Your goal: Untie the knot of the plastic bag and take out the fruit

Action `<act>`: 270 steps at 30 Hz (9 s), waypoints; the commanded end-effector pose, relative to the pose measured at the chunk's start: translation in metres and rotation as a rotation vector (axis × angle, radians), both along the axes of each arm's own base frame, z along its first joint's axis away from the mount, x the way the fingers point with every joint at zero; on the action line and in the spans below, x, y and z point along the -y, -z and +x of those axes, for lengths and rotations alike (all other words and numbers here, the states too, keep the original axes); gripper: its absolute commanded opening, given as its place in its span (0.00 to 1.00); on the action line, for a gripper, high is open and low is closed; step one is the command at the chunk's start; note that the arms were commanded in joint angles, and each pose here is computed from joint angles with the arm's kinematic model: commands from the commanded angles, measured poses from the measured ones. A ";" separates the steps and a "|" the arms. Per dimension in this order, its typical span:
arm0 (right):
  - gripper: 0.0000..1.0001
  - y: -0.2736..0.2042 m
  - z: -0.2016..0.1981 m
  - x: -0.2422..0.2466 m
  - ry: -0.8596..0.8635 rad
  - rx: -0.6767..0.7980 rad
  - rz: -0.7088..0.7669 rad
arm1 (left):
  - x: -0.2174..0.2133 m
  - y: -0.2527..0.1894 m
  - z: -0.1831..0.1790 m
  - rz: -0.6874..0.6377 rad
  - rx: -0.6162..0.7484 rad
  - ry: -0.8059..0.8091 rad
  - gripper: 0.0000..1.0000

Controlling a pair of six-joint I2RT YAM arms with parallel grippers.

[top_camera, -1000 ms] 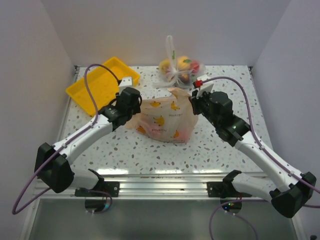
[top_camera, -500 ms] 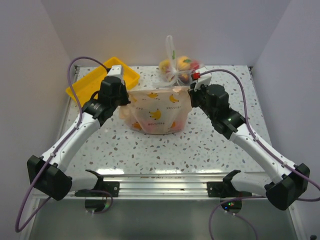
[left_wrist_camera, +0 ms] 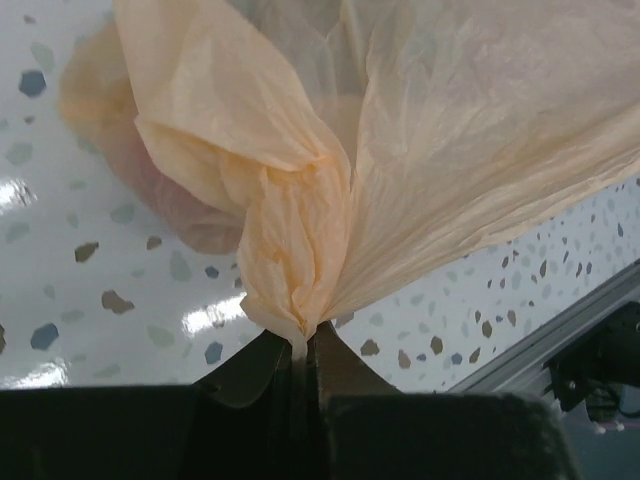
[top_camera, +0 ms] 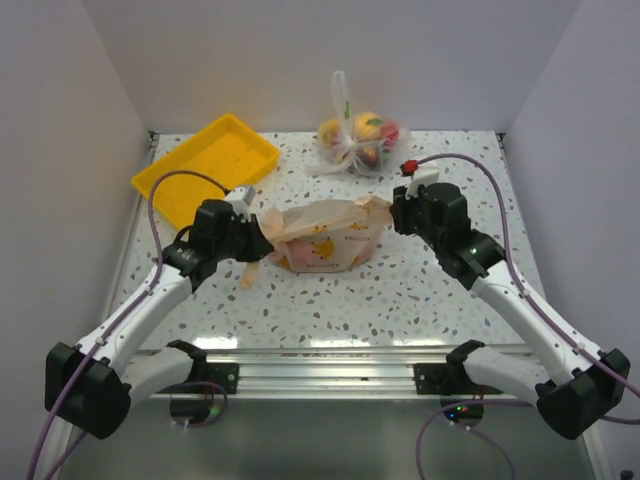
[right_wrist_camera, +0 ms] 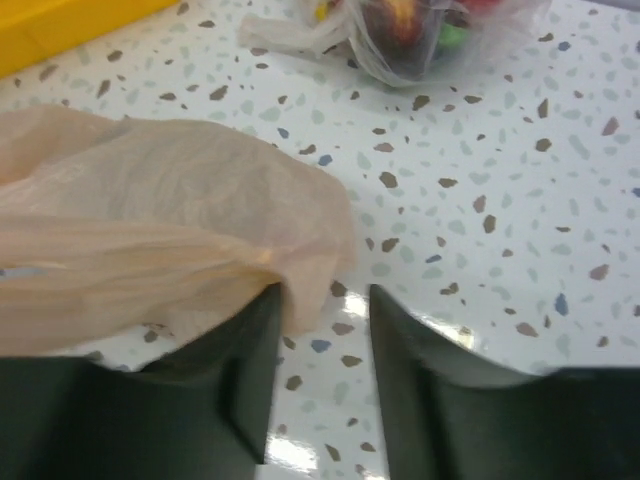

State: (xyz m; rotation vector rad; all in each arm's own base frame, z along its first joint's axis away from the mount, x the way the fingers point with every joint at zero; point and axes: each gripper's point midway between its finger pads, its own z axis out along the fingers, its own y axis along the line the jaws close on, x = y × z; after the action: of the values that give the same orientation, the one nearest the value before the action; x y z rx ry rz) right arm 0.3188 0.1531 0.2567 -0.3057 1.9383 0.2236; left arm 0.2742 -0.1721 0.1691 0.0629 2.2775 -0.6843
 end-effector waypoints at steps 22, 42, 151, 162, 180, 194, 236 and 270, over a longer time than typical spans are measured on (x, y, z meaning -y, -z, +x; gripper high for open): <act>0.99 0.016 -0.075 -0.067 -0.040 -0.266 0.701 | 0.088 -0.053 -0.055 -0.360 -0.011 0.118 0.00; 0.52 0.091 -0.021 -0.105 0.153 -0.321 0.712 | 0.114 -0.039 -0.077 -0.319 -0.023 0.140 0.00; 0.62 0.082 0.040 -0.122 -0.433 -0.222 -0.100 | 0.034 0.071 -0.001 -0.050 -0.071 -0.389 0.67; 0.00 0.094 0.096 -0.037 0.029 -0.292 0.055 | 0.004 0.114 0.007 0.118 -0.119 -0.422 0.00; 0.18 0.150 0.076 0.013 0.216 -0.532 0.334 | -0.050 0.074 0.048 0.276 0.024 -0.325 0.14; 0.98 0.033 0.034 -0.024 -0.112 -0.269 -0.062 | -0.019 -0.059 0.035 0.123 0.290 -0.178 0.90; 0.17 0.165 0.180 -0.045 0.179 -0.503 0.084 | 0.079 0.146 -0.088 0.399 -0.158 0.487 0.43; 0.43 0.184 -0.008 -0.031 0.201 -0.570 0.391 | 0.016 0.083 -0.030 0.263 -0.052 -0.206 0.75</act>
State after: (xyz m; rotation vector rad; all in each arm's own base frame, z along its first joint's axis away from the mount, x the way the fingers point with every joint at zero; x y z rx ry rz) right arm 0.3033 0.1855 0.0696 0.1779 2.4653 0.5851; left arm 0.2371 -0.2009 0.0828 0.0554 2.3888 -0.3066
